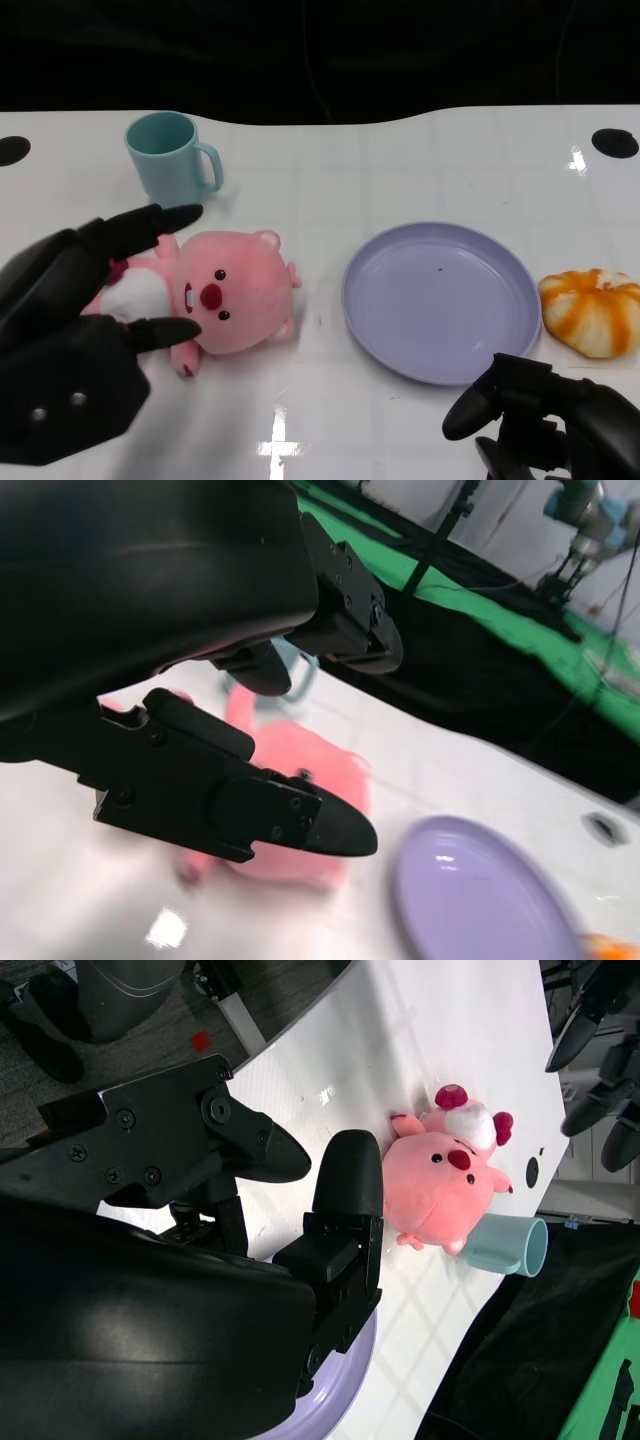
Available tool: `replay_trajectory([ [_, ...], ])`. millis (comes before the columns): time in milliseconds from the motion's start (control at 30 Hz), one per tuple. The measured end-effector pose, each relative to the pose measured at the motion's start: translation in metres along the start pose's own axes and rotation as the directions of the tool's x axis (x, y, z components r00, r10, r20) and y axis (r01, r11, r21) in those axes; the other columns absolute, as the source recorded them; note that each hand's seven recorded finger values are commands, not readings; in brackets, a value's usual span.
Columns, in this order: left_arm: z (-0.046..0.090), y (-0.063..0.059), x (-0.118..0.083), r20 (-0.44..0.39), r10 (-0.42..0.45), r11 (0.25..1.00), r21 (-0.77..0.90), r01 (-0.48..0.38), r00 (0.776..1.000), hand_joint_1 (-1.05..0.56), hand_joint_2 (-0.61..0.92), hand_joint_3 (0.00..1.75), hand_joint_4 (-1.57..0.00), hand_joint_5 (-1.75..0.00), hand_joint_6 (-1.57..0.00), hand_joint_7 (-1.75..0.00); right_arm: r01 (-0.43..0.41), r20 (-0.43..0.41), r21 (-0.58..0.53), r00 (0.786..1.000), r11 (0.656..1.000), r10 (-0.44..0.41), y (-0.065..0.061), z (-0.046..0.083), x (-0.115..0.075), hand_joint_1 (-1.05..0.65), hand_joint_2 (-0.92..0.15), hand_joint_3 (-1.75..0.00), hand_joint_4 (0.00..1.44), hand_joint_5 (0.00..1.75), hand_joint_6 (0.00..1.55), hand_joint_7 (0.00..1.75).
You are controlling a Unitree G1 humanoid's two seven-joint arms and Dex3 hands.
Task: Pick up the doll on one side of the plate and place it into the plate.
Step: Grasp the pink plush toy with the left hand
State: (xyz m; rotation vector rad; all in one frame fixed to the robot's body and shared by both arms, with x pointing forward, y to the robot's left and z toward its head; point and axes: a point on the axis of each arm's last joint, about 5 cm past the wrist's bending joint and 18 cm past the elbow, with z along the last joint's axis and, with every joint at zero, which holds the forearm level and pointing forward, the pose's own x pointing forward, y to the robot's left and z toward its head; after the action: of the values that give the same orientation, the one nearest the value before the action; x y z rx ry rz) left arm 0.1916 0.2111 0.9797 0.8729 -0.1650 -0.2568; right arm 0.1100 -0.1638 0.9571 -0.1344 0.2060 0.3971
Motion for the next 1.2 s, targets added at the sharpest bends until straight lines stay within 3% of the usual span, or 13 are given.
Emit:
replay_trajectory([
  [300,-0.004,-0.001,0.020,-0.069,-0.051,0.955,0.290,0.069,0.996,-0.70,0.92,0.03,-0.11,-0.39,-0.30,0.00,0.000,0.002,-0.001,1.000,1.000,0.000,0.000,0.000,0.000,-0.11,-0.76,-0.88,0.50,1.75,0.47,1.40],
  [733,-0.015,-0.007,0.052,-0.175,-0.139,0.852,0.481,0.208,0.975,-0.71,0.91,0.00,-0.08,-0.34,-0.28,0.00,-0.001,0.004,0.000,1.000,1.000,0.001,0.000,0.001,-0.002,-0.11,-0.75,-0.88,0.51,1.75,0.46,1.40],
  [1200,-0.021,-0.035,0.086,-0.275,-0.232,0.774,0.529,0.349,0.933,-0.74,0.92,0.01,-0.10,-0.23,-0.28,0.00,-0.003,0.007,-0.003,1.000,1.000,0.003,0.001,0.002,-0.003,-0.12,-0.76,-0.87,0.52,1.74,0.47,1.40],
])
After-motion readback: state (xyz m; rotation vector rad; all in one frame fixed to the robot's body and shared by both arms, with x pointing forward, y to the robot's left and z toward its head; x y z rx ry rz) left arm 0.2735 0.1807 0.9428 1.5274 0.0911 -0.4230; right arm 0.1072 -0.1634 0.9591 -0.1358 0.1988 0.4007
